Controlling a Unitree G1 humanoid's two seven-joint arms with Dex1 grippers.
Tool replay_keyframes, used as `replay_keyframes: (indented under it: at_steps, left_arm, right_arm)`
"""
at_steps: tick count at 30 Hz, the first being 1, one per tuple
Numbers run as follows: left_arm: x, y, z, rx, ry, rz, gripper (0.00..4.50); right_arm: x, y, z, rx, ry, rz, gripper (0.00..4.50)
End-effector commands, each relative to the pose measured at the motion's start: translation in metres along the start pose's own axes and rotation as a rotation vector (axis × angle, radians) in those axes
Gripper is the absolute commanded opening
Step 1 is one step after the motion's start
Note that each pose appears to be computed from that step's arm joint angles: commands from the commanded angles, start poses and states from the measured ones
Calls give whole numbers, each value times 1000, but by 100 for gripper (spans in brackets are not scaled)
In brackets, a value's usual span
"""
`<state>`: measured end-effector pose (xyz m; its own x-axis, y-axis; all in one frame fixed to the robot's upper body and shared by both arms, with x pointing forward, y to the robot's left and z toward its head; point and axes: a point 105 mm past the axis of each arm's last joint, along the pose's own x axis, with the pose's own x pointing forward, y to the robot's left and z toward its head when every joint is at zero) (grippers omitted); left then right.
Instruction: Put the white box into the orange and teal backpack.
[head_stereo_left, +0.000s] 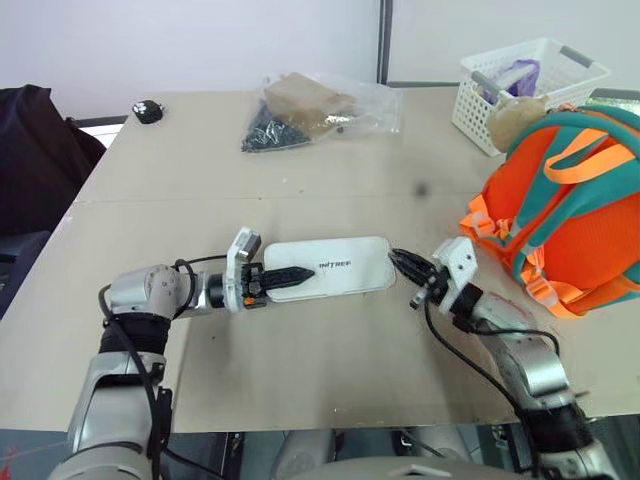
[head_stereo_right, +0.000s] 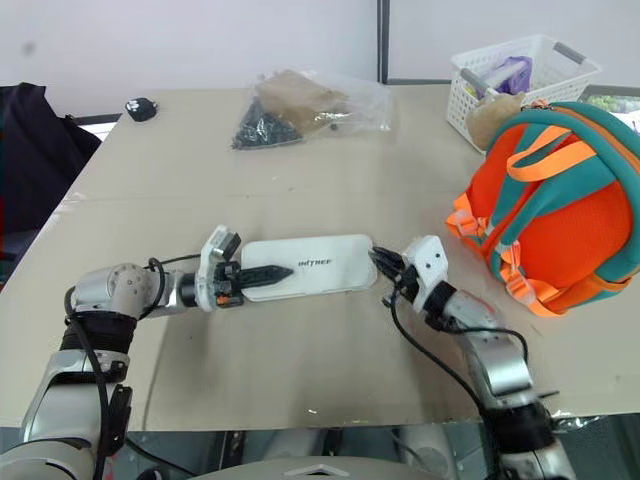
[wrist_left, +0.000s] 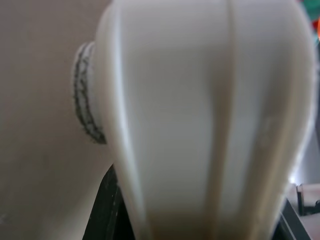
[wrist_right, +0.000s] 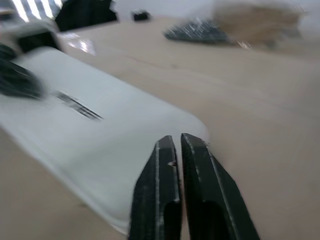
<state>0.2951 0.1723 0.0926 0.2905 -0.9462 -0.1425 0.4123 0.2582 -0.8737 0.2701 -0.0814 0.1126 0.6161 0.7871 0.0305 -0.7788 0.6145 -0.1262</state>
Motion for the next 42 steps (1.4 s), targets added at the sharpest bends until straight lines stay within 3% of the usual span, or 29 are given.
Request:
replay_keyframes:
  at_steps: [1,4,6,7,9,13,18,22,27,31,37,38,40,42]
  left_arm:
    - [-14,5,9,99,-76,42,105]
    - [-24,7,14,187,-151,53,105]
    - [-24,-3,15,257,-178,25,105]
    - [-22,-7,18,284,-199,17,105]
    - [-17,-16,24,290,-255,-8,105]
    - [-9,-19,17,329,-246,-6,105]
    - [-7,-25,19,335,-271,-42,105]
    - [-10,-19,22,340,-277,-15,105]
    - [-11,-14,21,338,-279,-6,105]
    - [-15,-13,21,341,-299,6,105]
    - [-22,-12,16,350,-325,30,105]
    - [-23,-13,16,354,-336,30,105]
    - [-25,-17,19,381,-364,22,105]
    - [-28,-36,25,449,-407,-55,105]
  right_arm:
    - [-23,1,16,-50,-79,-56,174]
    - [-53,-13,28,-161,-150,-256,317]
    - [-84,-33,43,-243,-223,-500,428]
    - [-100,-40,47,-278,-235,-605,445]
    - [-125,-49,48,-269,-242,-786,445]
    - [-137,-61,47,-157,-294,-940,445]
    - [-121,-81,63,-17,-406,-904,445]
    - [-90,-111,106,98,-570,-777,445]
    - [-64,-135,126,196,-608,-706,445]
    - [-61,-140,140,242,-690,-665,324]
    - [-54,-144,147,226,-679,-650,24]
    - [-50,-144,150,228,-681,-634,2]
    - [-36,-138,157,258,-673,-543,2]
    - [-15,-116,168,341,-665,-328,2]
